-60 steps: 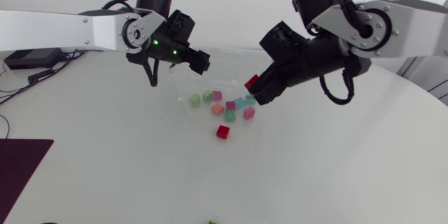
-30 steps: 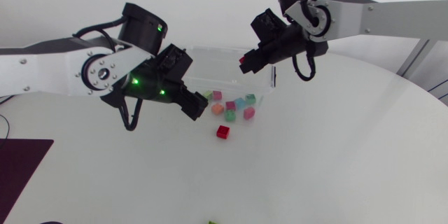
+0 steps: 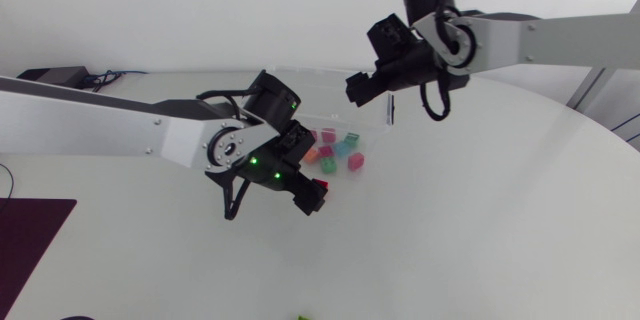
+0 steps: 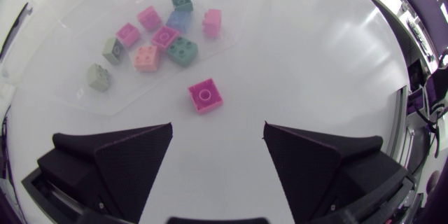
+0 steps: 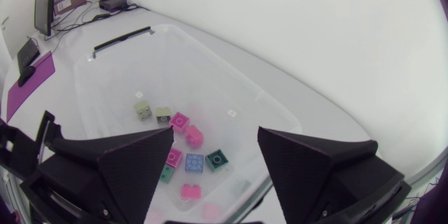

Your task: Pick up the duplo bricks and place them in the container

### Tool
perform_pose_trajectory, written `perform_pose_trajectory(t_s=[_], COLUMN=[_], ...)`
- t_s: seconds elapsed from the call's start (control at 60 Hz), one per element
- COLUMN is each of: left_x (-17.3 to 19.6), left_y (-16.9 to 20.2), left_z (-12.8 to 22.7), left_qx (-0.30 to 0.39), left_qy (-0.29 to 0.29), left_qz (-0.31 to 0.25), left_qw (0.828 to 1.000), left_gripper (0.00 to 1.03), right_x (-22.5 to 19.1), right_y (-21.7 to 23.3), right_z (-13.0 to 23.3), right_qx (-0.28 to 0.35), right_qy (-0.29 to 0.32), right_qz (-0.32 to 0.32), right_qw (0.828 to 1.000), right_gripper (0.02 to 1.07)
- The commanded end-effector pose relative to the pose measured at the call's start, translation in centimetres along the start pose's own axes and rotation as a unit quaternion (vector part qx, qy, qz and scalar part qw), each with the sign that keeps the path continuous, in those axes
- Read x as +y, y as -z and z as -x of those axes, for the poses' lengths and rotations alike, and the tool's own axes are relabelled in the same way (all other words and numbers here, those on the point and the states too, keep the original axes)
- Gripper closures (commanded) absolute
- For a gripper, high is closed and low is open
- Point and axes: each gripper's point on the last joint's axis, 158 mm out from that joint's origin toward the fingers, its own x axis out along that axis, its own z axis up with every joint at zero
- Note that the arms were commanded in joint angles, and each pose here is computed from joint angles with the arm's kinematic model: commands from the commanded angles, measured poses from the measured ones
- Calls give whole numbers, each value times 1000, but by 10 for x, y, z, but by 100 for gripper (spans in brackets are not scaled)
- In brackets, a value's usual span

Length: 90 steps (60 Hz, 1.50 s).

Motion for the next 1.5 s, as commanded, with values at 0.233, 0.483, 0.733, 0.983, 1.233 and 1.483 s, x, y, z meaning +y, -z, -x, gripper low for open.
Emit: perform_pose_trajectory(t_s=[0.233, 0.483, 0.733, 0.983, 1.233, 1.483], left_x=[7, 4, 12, 14, 17, 17], left_y=[-10, -4, -3, -7, -5, 4], left_z=[-32, -54, -63, -70, -74, -80], left_qx=[29, 57, 75, 81, 90, 110], left_qy=[-25, -51, -63, -70, -73, -75], left_qz=[63, 70, 88, 103, 118, 119], left_qw=[997, 995, 991, 989, 986, 984], left_gripper=[24, 28, 28, 40, 53, 80], right_x=[15, 30, 36, 41, 49, 49], right_y=[36, 86, 122, 156, 181, 195], right_z=[82, 110, 126, 133, 146, 159], right_qx=[-32, -25, -19, -6, -3, 1], right_qy=[-9, -15, -20, -20, -24, -16], right_qz=[-25, -31, -35, -36, -30, -25], right_qw=[999, 999, 999, 999, 999, 1000], right_gripper=[12, 12, 12, 12, 12, 12])
